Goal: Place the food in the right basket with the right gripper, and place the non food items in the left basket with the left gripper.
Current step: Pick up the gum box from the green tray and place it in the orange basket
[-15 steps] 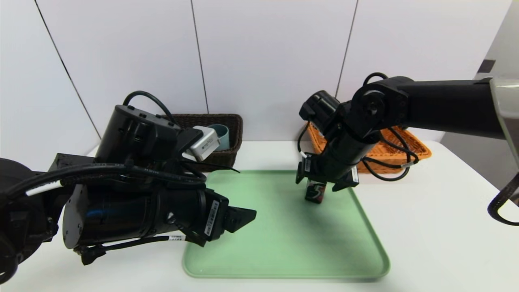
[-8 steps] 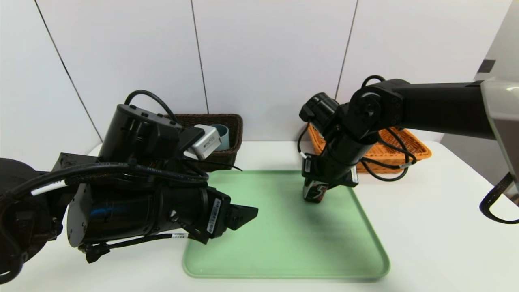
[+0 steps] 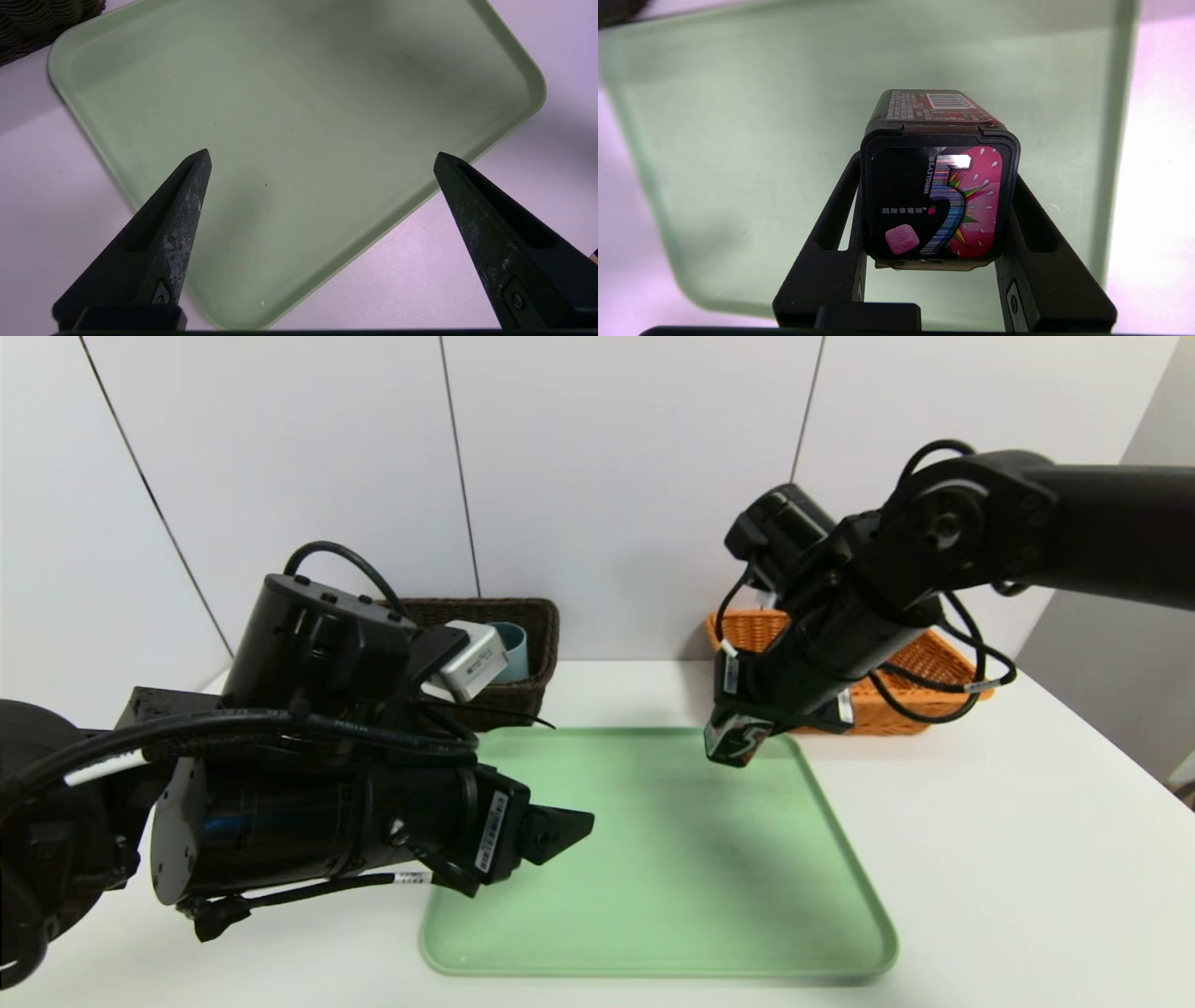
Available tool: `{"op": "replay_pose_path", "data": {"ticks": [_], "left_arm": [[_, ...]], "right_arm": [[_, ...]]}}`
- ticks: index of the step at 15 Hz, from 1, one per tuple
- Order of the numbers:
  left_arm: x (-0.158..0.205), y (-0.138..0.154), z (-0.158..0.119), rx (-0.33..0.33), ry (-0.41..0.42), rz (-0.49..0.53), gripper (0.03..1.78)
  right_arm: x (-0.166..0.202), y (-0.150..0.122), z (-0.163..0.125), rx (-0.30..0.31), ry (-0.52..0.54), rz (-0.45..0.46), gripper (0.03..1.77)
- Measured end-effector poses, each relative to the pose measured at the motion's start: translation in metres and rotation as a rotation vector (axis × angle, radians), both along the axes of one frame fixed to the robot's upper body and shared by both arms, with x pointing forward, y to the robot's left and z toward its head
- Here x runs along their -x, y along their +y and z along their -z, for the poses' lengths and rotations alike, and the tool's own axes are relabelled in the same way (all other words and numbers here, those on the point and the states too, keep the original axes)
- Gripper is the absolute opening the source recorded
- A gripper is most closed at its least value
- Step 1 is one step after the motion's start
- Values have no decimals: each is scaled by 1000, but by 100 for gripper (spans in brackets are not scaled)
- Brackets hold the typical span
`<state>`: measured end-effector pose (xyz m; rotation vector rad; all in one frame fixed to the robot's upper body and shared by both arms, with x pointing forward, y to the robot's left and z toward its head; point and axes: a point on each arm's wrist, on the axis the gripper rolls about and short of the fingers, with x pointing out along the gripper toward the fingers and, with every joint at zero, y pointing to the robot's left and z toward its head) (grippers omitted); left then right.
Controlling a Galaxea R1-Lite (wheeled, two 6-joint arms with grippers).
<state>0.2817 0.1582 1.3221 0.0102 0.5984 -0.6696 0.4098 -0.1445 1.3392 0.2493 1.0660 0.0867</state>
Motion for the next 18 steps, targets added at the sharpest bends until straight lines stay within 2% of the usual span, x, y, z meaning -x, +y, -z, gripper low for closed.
{"op": "replay_pose_path", "data": {"ticks": [5, 9, 12, 18], "left_arm": [[0, 0, -2, 8, -15, 5, 169], [-1, 0, -3, 11, -19, 2, 169], [-1, -1, -4, 13, -20, 2, 169], [-1, 0, -4, 14, -19, -2, 169]], "right_arm": [[17, -27, -58, -57, -224, -30, 74], [7, -47, -71, -43, -345, -25, 74], [-16, -60, -64, 12, -396, -4, 74], [-68, -88, -25, 155, -383, 33, 74]]}}
